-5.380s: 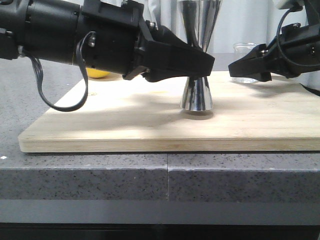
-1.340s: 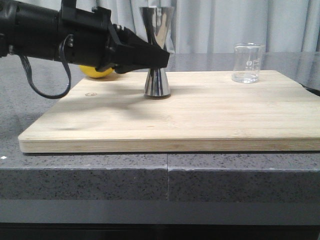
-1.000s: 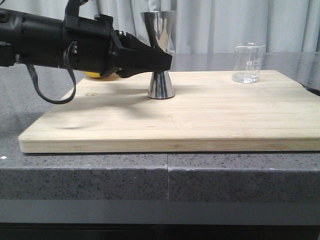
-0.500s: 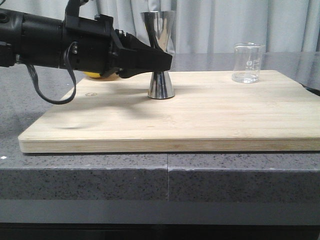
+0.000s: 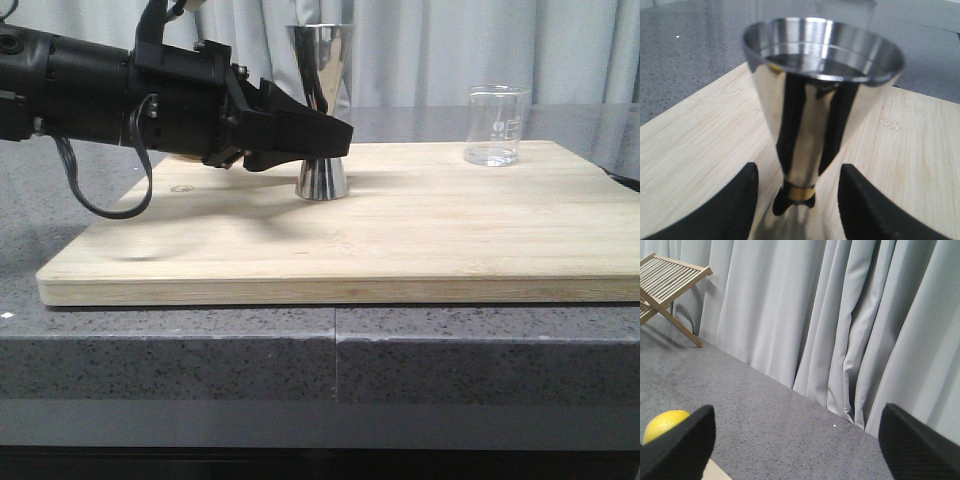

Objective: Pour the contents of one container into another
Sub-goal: 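Lower the jigger onto the board with the left gripper and open it, then withdraw the left gripper up and away from the jigger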

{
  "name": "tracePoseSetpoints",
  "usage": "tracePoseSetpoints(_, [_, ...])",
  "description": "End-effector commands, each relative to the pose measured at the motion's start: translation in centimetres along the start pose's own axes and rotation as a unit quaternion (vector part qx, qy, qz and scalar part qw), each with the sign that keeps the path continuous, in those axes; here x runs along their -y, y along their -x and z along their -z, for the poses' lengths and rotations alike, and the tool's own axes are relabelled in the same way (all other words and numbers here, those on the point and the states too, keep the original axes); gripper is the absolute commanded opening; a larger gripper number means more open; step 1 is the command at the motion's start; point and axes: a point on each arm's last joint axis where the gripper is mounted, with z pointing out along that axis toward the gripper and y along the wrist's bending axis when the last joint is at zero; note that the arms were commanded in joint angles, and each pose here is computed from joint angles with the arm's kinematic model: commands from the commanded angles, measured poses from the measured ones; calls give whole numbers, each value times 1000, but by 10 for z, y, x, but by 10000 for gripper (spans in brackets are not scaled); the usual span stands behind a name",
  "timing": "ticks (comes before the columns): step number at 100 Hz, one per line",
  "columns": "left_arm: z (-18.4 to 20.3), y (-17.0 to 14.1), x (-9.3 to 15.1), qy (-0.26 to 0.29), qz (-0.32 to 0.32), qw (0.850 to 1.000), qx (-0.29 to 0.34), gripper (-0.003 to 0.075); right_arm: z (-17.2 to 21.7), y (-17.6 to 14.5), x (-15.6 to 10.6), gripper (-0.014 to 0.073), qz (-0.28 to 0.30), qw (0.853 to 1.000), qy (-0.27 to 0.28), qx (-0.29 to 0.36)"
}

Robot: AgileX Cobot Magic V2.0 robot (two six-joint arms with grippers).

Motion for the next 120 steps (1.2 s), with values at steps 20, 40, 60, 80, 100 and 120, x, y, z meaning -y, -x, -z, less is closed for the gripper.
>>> tracePoseSetpoints(20, [8, 35, 8, -5, -25, 998, 51, 422, 4, 25, 0, 600, 5, 998, 0, 57])
tracePoseSetpoints(40, [17, 45, 12, 5, -61, 997, 36, 422, 4, 25, 0, 600, 5, 998, 0, 57])
tracePoseSetpoints(60, [21, 49, 13, 4, -69, 997, 28, 422, 4, 25, 0, 600, 5, 998, 0, 57])
tracePoseSetpoints(80, [24, 52, 14, 13, -83, 996, 17, 422, 4, 25, 0, 600, 5, 998, 0, 57])
tracePoseSetpoints(100, [31, 49, 7, 24, -77, 997, 3, 422, 4, 25, 0, 600, 5, 998, 0, 57])
tracePoseSetpoints(120, [44, 51, -1, 30, -65, 997, -1, 422, 4, 25, 0, 600, 5, 998, 0, 57])
